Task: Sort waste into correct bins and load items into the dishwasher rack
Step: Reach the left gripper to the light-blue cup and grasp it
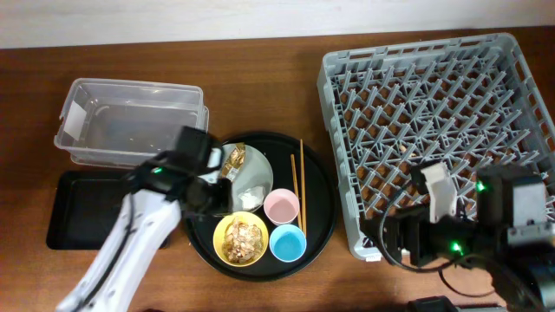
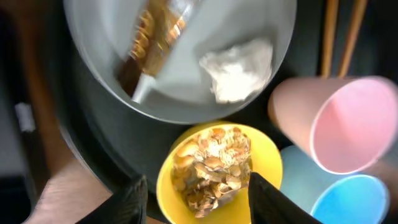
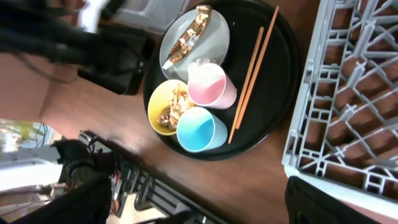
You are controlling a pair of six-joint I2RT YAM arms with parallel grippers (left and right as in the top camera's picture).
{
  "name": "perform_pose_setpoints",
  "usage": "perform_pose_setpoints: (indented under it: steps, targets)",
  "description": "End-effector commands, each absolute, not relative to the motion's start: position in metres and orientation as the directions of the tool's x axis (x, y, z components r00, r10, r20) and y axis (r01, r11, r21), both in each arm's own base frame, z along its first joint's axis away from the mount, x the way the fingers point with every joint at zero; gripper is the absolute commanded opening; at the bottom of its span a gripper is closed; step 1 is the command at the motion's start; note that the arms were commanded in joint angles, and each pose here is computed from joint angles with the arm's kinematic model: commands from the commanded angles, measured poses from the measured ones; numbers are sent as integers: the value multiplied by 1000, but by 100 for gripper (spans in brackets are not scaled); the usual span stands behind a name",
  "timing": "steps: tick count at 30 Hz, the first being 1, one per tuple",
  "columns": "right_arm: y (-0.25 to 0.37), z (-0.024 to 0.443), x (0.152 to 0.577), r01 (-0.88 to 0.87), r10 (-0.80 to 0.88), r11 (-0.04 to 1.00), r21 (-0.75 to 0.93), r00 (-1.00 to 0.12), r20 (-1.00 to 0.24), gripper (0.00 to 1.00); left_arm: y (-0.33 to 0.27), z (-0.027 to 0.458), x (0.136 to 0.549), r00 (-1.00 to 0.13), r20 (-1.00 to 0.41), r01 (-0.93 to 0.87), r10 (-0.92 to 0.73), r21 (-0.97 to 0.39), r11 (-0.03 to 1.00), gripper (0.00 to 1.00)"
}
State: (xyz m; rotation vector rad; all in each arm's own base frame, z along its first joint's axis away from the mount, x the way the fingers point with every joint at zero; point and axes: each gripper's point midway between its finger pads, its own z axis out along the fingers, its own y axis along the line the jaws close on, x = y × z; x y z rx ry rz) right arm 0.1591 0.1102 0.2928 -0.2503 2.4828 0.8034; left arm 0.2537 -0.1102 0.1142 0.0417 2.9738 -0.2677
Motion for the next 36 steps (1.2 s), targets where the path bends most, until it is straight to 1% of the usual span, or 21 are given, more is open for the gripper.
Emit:
perform_pose_setpoints:
  steps: [1,4,7,9,11,12,13,16,18,19,21,22,24,26,27,29,33,34,36]
  targets:
    - [107,294,154,-306,-11,817,490,-856,-517,90,-122,97,233,-998,-62,-2,-9,-117,993,51]
    - [107,291,150,-296,-12,818,494,-866,-500,90,-114,80,216,-997,-36,-67,-67,-12,998,51]
    - [107,290,149,-293,-13,818,495,-869,-494,90,-103,58,194,-990,24,-139,-140,40,989,51]
    - [107,290,149,-293,-13,818,495,-870,-493,90,-99,43,189,-989,27,-141,-142,44,989,51]
    - [107,291,149,-294,-13,818,495,-869,-495,90,-107,33,184,-991,47,-128,-128,-5,992,50]
    - [107,290,149,-294,-13,818,495,-869,-495,90,-110,33,184,-994,50,-98,-97,-25,995,45]
    - [107,290,149,-294,-13,818,494,-869,-495,90,-111,35,186,-997,37,-73,-72,-30,997,44]
    - [102,288,151,-281,-12,836,472,-868,-496,90,-115,47,193,-998,-1,-64,-64,-55,996,44]
    - [100,286,151,-272,-11,845,460,-870,-493,90,-123,60,197,-999,-38,-29,-33,-100,995,44]
    - [100,286,151,-271,-11,845,461,-870,-493,90,-132,68,198,-998,-66,20,10,-148,989,44]
    - [100,286,152,-272,-10,845,460,-869,-495,91,-150,78,194,-985,-118,151,130,-196,969,45]
    - [100,286,152,-272,-10,845,460,-869,-495,90,-154,79,192,-975,-132,201,178,-191,961,45]
    - [100,286,152,-272,-10,845,460,-869,-494,91,-158,78,189,-965,-143,241,218,-164,957,45]
    - [100,286,151,-271,-10,845,460,-870,-494,91,-153,77,192,-968,-160,214,194,-117,970,45]
    - [100,286,151,-271,-10,845,460,-870,-494,90,-148,77,195,-974,-167,173,156,-94,980,46]
    - [100,286,151,-271,-10,845,460,-870,-494,90,-144,77,198,-978,-171,133,116,-89,987,50]
    - [100,286,151,-271,-10,845,460,-870,-494,91,-138,77,199,-982,-163,114,99,-83,990,50]
    - [100,286,151,-271,-10,845,461,-870,-494,90,-136,77,199,-982,-163,112,99,-71,991,51]
    - [100,286,151,-271,-10,845,461,-870,-493,91,-123,77,200,-981,-171,96,94,-5,995,54]
